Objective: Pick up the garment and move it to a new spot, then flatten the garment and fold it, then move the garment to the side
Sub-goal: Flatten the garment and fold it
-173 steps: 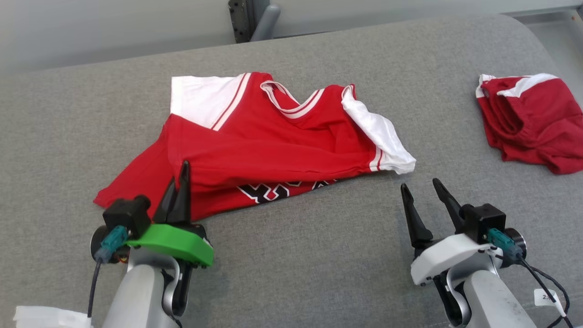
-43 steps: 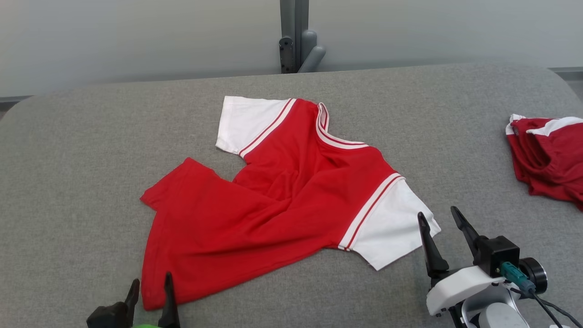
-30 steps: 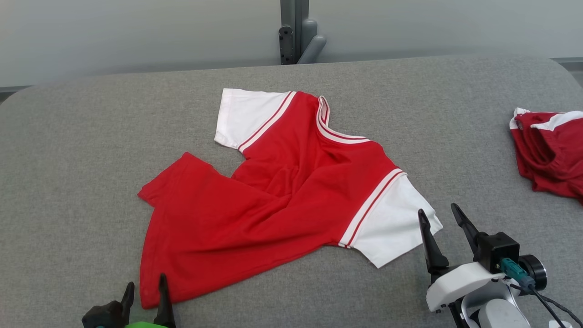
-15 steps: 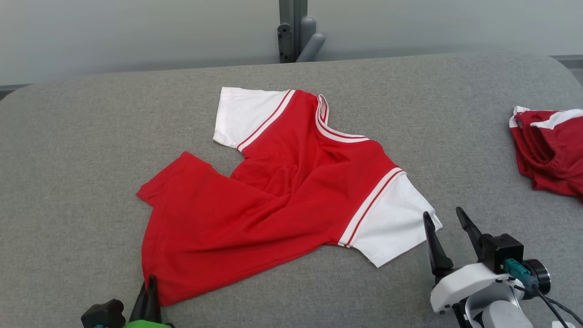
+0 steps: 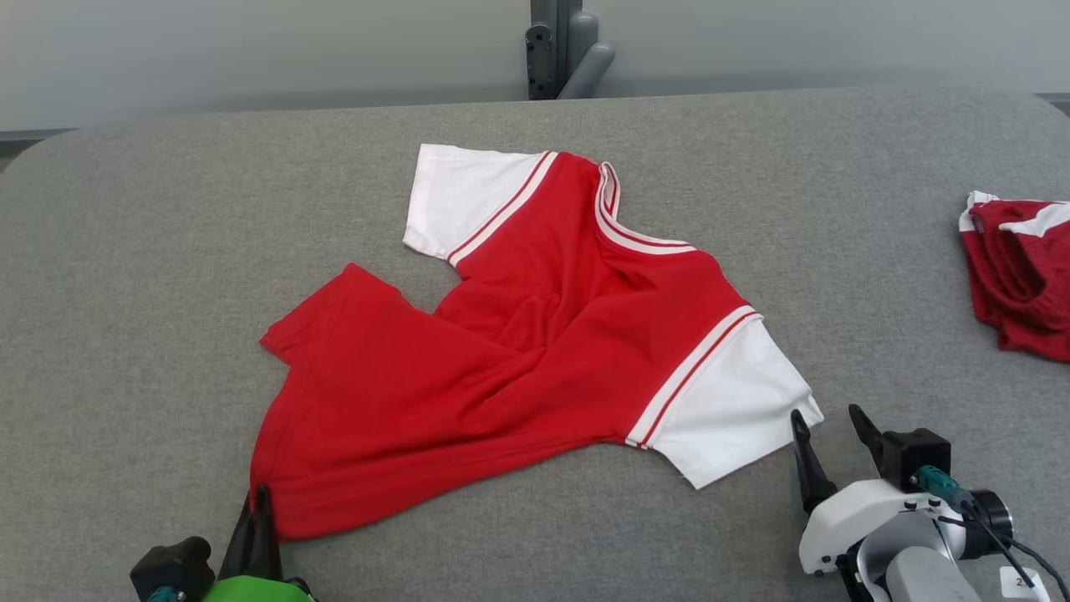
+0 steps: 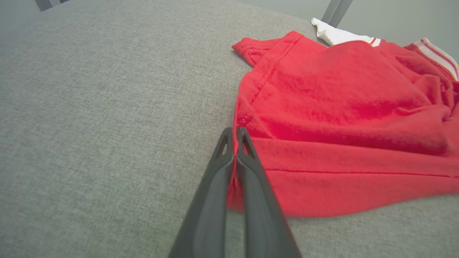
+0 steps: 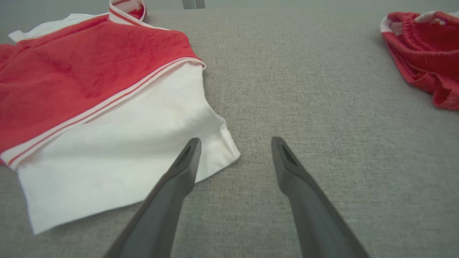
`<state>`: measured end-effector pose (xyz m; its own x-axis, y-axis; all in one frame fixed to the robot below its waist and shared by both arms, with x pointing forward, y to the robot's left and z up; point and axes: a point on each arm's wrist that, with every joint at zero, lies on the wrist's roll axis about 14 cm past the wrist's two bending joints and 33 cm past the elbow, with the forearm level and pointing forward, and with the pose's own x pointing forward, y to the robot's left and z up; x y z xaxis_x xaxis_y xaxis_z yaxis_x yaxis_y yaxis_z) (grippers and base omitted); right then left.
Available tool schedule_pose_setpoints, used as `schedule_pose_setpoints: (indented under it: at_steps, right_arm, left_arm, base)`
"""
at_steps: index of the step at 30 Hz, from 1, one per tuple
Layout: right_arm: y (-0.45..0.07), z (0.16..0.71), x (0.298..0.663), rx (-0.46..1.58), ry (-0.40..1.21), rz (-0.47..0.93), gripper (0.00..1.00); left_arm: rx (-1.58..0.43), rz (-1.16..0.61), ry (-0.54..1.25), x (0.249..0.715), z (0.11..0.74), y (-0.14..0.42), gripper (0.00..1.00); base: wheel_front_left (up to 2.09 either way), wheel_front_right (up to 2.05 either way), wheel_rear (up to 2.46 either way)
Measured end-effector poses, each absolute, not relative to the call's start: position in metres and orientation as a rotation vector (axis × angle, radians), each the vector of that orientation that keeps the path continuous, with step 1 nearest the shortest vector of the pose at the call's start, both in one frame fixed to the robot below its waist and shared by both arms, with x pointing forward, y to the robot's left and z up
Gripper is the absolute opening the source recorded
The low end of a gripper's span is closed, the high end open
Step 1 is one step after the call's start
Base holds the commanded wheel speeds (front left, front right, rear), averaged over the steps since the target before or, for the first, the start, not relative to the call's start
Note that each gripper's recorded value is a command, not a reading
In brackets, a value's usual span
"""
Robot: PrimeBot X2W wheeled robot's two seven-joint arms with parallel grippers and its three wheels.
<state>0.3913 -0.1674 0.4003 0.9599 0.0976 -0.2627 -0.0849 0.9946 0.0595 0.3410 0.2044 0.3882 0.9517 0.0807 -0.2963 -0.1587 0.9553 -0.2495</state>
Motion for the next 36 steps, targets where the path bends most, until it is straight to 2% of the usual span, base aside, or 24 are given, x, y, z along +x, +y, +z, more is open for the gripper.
schedule_pose_setpoints:
  at_steps: [5,7,8,15,19,23,24,31,36]
  right_arm:
    - [-0.153,0.387,0.396,0.035,0.322,0.142,1.00]
    - [-0.151,0.383,0.396,0.031,0.338,0.151,0.25]
    - [-0.150,0.383,0.397,0.030,0.338,0.154,0.00]
    - [-0.160,0.411,0.401,0.048,0.246,0.136,0.00]
    - [-0.157,0.454,0.409,0.092,0.105,0.142,0.00]
    - [-0.151,0.538,0.421,0.157,-0.147,0.181,0.00]
    - [-0.151,0.538,0.421,0.157,-0.147,0.181,0.00]
    - [-0.165,0.708,0.410,0.188,-0.632,0.241,0.00]
    - [-0.172,0.789,0.404,0.125,-0.846,0.272,0.00]
  left_arm:
    - [-0.270,0.104,0.288,0.343,0.389,0.200,0.00]
    - [-0.270,0.097,0.281,0.345,0.391,0.199,0.00]
    - [-0.270,0.098,0.279,0.346,0.391,0.200,0.00]
    - [-0.268,0.097,0.229,0.349,0.406,0.203,0.00]
    - [-0.254,0.079,0.119,0.360,0.439,0.205,0.00]
    - [-0.178,0.008,-0.095,0.385,0.510,0.201,0.00]
    - [-0.178,0.008,-0.095,0.385,0.510,0.201,0.00]
    - [0.034,-0.152,-0.475,0.407,0.651,0.191,0.00]
    - [0.167,-0.222,-0.601,0.422,0.738,0.192,0.00]
  base:
    - [0.00,0.00,0.00]
    - [0.00,0.00,0.00]
    - [0.00,0.00,0.00]
    - [0.00,0.00,0.00]
    - [0.00,0.00,0.00]
    - [0.00,0.00,0.00]
    - [0.00,0.00,0.00]
    - [0.00,0.00,0.00]
    - [0.00,0.00,0.00]
